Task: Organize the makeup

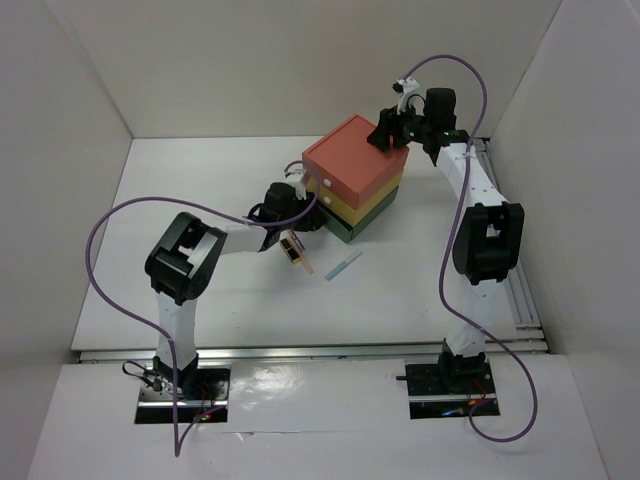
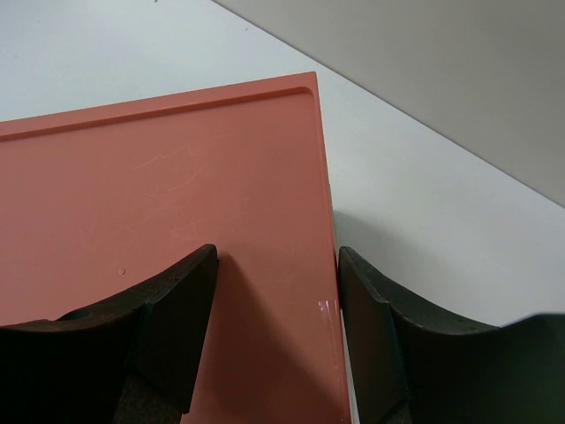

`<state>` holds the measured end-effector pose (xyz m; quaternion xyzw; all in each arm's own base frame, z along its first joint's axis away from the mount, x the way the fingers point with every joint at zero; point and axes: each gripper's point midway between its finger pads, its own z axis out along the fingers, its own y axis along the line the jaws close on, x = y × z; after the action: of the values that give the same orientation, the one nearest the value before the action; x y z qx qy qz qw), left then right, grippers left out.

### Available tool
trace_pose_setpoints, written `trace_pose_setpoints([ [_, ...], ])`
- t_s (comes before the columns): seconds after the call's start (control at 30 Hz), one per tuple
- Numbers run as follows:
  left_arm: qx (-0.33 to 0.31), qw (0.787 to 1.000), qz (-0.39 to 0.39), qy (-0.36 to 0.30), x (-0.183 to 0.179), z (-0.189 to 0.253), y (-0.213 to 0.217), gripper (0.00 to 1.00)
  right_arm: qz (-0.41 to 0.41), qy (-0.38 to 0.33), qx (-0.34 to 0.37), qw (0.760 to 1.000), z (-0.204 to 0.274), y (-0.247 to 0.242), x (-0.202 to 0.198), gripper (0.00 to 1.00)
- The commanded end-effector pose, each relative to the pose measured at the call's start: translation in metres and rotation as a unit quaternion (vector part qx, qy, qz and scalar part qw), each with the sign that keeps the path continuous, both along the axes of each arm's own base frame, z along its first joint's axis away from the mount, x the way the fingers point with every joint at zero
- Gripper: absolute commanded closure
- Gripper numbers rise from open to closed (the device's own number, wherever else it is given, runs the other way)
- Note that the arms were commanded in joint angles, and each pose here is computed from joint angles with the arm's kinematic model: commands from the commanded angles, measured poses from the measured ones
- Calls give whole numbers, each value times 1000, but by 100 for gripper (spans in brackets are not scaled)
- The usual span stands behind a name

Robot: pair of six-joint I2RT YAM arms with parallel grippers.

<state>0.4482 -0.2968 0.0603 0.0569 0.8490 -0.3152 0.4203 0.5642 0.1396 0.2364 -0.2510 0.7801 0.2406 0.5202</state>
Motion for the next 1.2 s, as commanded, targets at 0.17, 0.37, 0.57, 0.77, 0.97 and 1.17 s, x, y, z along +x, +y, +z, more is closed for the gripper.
trace_pose_setpoints([
  [0.17, -11, 999, -14, -34, 10, 20, -7, 73, -25, 91, -28, 995, -55, -14, -20, 37],
  [0.37, -3, 1000, 1, -23, -2, 20, 5, 83, -25, 86, -28, 996, -53, -14, -18, 38],
  [0.57, 23, 1000, 15, 10, -35, 7, 28, 85, -29, 87, -30, 995, -52, -16, -22, 38],
  [0.77, 29, 999, 38, 20, -67, 11, 52, 85, -29, 88, -30, 995, -57, -16, -25, 38],
  [0.97, 42, 998, 36, 42, -86, 3, 54, 76, -31, 87, -27, 995, -55, -16, -26, 38],
  [1.17, 42, 999, 30, 18, -76, 25, 46, 55, -54, 65, -32, 996, -32, -22, -19, 31],
])
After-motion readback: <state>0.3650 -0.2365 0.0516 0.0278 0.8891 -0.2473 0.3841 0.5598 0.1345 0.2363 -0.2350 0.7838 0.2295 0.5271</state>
